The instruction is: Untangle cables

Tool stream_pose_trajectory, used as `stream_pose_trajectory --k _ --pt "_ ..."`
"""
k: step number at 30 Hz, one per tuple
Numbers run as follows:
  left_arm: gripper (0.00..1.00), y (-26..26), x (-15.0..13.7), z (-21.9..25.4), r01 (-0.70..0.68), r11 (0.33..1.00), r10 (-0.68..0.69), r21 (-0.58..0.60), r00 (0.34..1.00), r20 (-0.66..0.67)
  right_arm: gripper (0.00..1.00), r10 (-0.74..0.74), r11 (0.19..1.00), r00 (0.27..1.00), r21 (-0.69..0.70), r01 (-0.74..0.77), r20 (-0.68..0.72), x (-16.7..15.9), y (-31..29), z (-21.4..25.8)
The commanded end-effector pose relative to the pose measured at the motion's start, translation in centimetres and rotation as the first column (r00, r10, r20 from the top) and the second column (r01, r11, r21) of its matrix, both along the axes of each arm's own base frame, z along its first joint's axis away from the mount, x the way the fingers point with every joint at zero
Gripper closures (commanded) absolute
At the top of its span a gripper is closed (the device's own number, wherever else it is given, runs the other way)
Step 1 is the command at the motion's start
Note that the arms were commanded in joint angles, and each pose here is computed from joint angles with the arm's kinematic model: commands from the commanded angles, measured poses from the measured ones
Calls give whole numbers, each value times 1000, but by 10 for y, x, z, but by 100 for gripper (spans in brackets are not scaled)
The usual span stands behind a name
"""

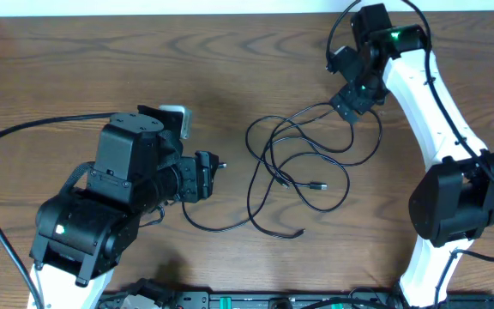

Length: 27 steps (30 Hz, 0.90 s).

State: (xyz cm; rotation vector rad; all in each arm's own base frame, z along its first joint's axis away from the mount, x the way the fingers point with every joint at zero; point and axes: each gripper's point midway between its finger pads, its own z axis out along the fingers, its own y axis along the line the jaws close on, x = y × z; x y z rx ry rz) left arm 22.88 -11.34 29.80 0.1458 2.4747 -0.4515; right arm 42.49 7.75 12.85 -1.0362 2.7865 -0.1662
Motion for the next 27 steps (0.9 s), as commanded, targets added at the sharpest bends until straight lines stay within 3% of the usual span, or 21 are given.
stream_pose_trajectory --k 1,9,11,13,20,27 --pt "30 3 1 5 -19 1000 19 2 1000 13 1 46 998 998 -44 -47 -34 -6 -6 -19" --pt "29 3 0 5 -17 1000 17 1 1000 9 1 45 997 994 -52 -50 -100 -26 -9 -68" --pt "29 3 0 5 -17 1000 17 1 1000 9 4 45 997 994 -50 -50 -102 -29 -10 -77" --pt "29 3 0 5 -17 1000 17 1 1000 9 16 45 998 994 -30 -48 -101 -30 -6 -85" --pt "28 2 -1 4 -12 1000 12 -3 1000 4 17 -41 998 998 52 44 -47 -20 6 -94" --pt "28 3 -2 3 -13 1000 13 1 1000 -4 9 -194 975 981 114 191 16 -2 12 -91"
